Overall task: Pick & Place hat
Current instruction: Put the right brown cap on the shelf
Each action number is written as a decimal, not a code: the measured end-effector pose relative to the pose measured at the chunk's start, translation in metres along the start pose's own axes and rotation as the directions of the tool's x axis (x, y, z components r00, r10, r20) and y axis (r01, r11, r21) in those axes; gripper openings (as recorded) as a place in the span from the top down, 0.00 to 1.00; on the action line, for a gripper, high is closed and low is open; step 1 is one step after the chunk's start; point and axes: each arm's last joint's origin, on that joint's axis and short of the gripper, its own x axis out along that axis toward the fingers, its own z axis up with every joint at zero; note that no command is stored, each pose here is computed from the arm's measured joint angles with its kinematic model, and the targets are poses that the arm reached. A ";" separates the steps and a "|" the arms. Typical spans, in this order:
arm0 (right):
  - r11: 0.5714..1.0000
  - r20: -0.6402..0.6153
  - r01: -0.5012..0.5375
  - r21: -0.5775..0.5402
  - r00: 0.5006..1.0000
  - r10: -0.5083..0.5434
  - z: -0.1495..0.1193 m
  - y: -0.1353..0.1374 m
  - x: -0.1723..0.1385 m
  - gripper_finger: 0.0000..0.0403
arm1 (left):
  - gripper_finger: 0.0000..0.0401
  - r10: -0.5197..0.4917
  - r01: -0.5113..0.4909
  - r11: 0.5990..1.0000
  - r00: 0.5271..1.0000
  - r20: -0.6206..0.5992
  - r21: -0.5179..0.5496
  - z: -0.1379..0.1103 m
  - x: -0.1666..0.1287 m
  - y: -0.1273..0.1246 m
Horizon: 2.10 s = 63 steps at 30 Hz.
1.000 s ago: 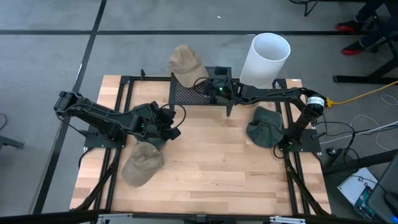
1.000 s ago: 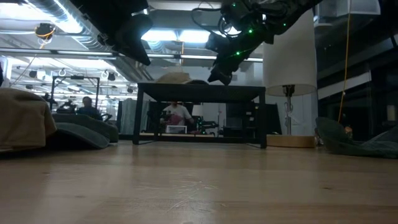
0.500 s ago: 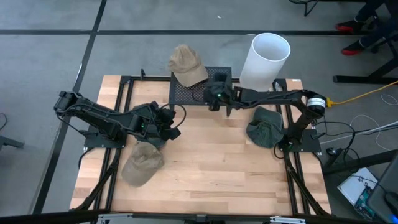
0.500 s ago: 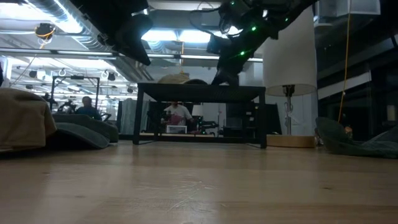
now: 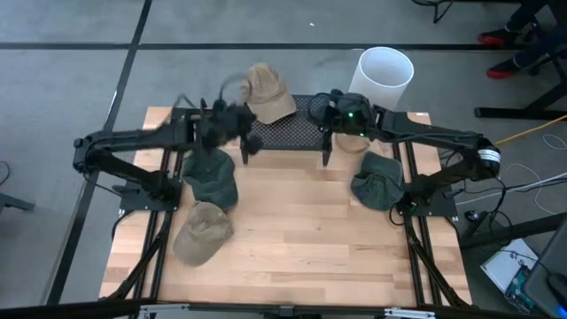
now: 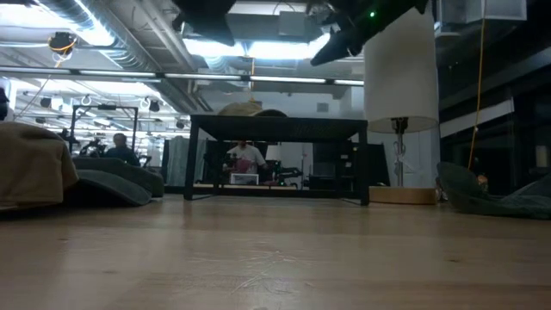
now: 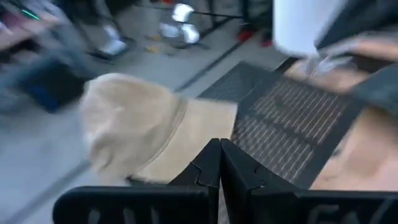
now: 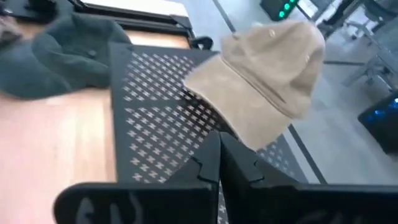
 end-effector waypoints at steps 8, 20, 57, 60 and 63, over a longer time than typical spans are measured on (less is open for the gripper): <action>0.996 -0.050 -0.018 -0.091 0.999 0.014 -0.005 0.002 0.002 0.98 | 0.99 -0.541 0.540 0.841 0.841 0.010 0.029 0.015 0.019 0.018; 0.997 -0.029 -0.018 0.072 0.999 0.020 -0.019 -0.040 0.006 0.98 | 0.99 0.234 -0.226 0.943 0.972 -0.004 0.243 0.029 0.034 0.026; 0.971 -0.006 -0.223 0.086 0.974 0.225 -0.023 -0.033 0.012 0.98 | 0.44 -0.006 -0.019 0.991 0.983 -0.183 -0.135 0.000 0.146 0.126; 0.971 -0.007 -0.223 0.086 0.974 0.225 -0.023 -0.033 0.012 0.98 | 0.45 0.063 -0.082 0.993 0.977 -0.205 -0.088 -0.001 0.146 0.124; 0.971 -0.009 -0.224 0.088 0.974 0.226 -0.024 -0.033 0.012 0.98 | 0.45 0.065 -0.083 0.993 0.977 -0.204 -0.081 -0.001 0.146 0.123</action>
